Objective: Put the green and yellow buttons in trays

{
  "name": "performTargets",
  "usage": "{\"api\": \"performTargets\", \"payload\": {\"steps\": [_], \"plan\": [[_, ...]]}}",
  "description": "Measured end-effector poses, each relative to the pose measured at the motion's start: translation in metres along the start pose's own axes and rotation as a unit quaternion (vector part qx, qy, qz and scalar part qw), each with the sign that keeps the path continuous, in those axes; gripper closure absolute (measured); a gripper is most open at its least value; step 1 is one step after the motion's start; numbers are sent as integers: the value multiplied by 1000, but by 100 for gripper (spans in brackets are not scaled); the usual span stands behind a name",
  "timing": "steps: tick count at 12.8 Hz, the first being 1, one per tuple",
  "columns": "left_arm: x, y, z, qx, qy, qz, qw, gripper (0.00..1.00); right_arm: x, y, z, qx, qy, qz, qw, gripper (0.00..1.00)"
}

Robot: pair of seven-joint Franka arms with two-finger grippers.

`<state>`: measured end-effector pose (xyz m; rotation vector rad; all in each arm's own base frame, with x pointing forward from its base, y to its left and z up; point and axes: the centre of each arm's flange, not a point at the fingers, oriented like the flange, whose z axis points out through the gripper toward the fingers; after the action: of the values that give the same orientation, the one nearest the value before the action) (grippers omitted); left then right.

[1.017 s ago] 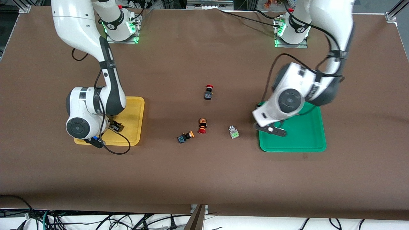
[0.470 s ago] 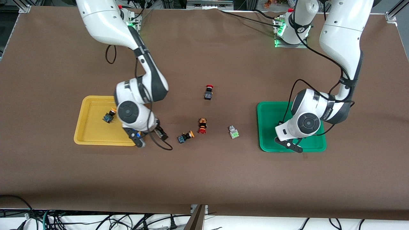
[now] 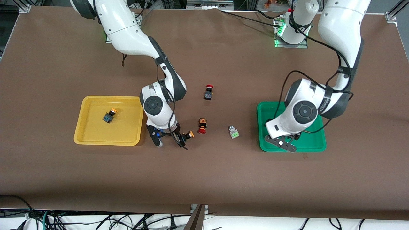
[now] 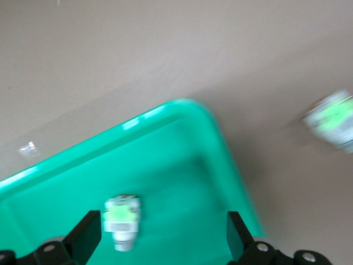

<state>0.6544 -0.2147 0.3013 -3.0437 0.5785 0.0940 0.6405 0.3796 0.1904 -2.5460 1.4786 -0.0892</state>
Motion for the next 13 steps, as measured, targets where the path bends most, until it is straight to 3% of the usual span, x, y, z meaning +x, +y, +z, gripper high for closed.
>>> {"api": "performTargets", "payload": {"steps": [3,6,9,11,12,13], "plan": [[16,59,-9,-24,23,-12,999,0,-3,-8,4,8,0,19,1000,0],[33,140,38,-46,66,-99,992,0,-12,-1,35,-7,2,12,1000,0],[30,174,98,-10,68,-118,991,0,-9,-9,24,-5,7,6,1000,33],[33,171,115,-12,84,-147,986,0,4,-10,12,-45,25,-10,999,57],[34,169,121,-13,86,-159,983,0,15,-10,2,-65,28,-25,997,58],[34,168,124,-14,86,-167,982,9,28,-9,-11,-85,26,-43,995,58]]}}
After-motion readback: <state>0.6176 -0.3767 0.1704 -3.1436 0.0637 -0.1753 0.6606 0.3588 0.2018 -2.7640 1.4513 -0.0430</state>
